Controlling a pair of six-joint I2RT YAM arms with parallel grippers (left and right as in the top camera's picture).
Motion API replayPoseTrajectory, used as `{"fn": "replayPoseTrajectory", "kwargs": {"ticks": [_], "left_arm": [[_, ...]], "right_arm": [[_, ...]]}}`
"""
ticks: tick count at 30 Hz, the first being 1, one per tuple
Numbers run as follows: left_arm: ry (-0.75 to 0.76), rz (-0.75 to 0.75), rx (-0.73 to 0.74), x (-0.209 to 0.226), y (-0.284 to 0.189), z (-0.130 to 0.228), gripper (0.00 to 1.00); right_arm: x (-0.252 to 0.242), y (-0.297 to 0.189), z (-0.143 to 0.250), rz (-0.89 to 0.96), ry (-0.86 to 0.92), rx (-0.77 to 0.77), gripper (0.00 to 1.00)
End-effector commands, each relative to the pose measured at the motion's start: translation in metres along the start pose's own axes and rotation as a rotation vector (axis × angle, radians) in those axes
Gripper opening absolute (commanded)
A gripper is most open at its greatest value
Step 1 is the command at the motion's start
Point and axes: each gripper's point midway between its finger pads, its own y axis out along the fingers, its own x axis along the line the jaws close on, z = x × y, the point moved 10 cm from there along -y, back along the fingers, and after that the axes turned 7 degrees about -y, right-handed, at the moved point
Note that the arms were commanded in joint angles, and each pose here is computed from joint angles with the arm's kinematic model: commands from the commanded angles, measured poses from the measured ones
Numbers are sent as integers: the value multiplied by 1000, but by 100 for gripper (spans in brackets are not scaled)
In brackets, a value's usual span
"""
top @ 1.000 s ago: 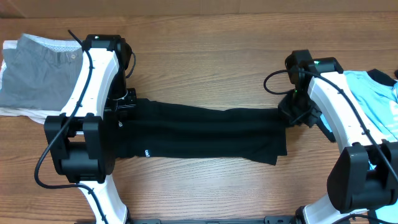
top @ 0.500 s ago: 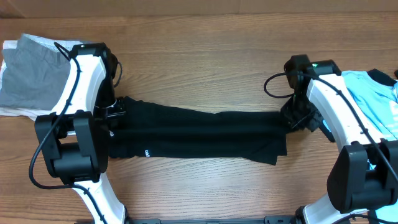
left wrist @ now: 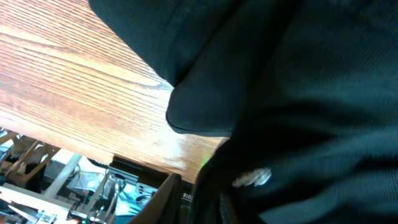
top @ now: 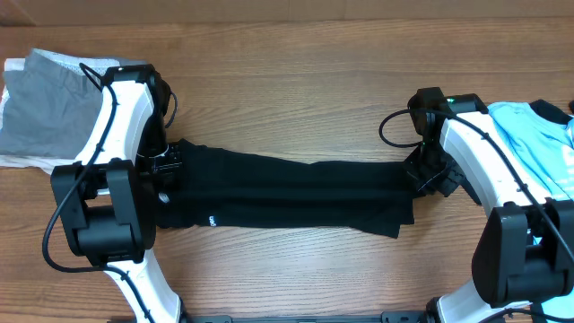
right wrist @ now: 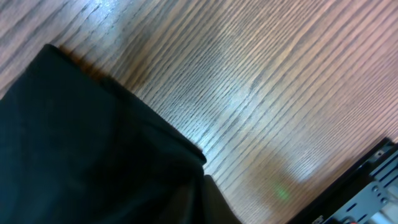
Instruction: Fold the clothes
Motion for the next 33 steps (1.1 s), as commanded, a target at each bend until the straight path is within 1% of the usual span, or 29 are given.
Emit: {"fn": "replayPoseTrajectory", "kwargs": {"ticks": [1,2,3,4,5,8,11,14,15,17,21,23,25,26,28,29,31,33], "left_arm": [[-10,-25,-3,3,1,0,25],[-10,-24,-3,3,1,0,33],[-10,-25,-3,3,1,0,53],[-10,-25,-4,3,1,0,54],[-10,-24,-4,3,1,0,55],[-10,-24,-4,3,1,0,59],[-11,-22,-7,3,1,-1,58],[-11,-14,-18,1,0,-2,48],[-11,-10,-24,1,-1,-2,48],[-13,9,-49,0,-9,-4,44],[8,114,-77,-5,-28,-6,47],[37,180,-84,-9,-37,-5,51],[53,241,-86,-13,-42,-6,62],[56,270,-84,-15,-42,-6,71],[59,315,-85,-19,-44,-7,100],[58,349,-94,-22,-45,-9,100],[62,385,-102,-24,-46,-11,100],[64,406,-107,-26,-47,-12,100]], "right_arm": [[-3,-4,1,-16,-35,-16,31],[-3,-4,1,-16,-47,-18,47],[-2,-4,1,-18,-63,-18,73],[-2,-4,1,-17,-71,-19,83],[-2,-4,1,-17,-73,-19,89],[-2,-4,0,-21,-72,-24,100],[0,-4,-3,-36,-80,-41,100],[0,-5,-10,-60,-63,-69,100],[-1,-6,-15,-74,-49,-82,100],[-6,-10,-28,-106,-25,-112,100],[-21,-9,-50,-168,-61,-126,100],[-31,-6,-59,-217,-107,-108,100],[-37,-4,-64,-333,-130,-62,100],[-40,-3,-67,-395,-159,-50,100],[-45,-2,-72,-529,-226,-40,100],[-49,0,-74,-645,-277,-39,100],[-53,5,-75,-770,-333,-41,100],[-57,14,-73,-843,-358,-43,100]]}}
